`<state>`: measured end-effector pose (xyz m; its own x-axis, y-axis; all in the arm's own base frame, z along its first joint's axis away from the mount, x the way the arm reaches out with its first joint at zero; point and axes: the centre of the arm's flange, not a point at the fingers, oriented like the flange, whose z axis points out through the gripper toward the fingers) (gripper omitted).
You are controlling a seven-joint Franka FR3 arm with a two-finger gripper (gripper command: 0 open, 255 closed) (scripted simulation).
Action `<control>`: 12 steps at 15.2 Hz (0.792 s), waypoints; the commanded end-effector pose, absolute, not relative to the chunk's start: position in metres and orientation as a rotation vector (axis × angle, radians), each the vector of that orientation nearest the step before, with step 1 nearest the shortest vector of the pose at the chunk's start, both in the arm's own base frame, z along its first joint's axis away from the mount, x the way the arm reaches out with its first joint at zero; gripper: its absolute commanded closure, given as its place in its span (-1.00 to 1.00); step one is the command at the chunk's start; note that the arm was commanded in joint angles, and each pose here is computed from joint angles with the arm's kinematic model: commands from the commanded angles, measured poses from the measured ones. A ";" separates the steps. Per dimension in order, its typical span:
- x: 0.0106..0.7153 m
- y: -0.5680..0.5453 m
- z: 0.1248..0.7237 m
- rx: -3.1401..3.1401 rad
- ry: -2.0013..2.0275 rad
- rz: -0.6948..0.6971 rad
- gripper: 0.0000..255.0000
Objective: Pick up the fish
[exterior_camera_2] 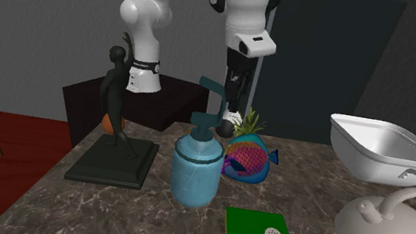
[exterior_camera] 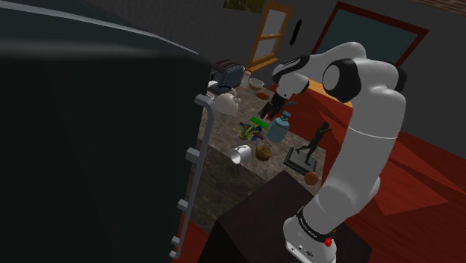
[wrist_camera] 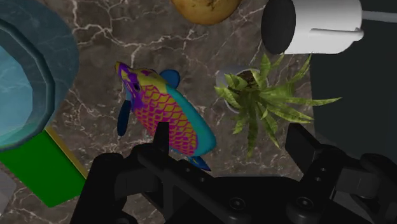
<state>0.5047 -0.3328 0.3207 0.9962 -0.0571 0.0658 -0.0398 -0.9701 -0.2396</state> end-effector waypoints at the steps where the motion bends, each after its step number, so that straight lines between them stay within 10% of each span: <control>1: 0.514 -0.350 0.299 -2.883 0.085 -0.111 -1.00; 12: 0.563 -0.428 0.205 -2.819 0.145 -0.126 -1.00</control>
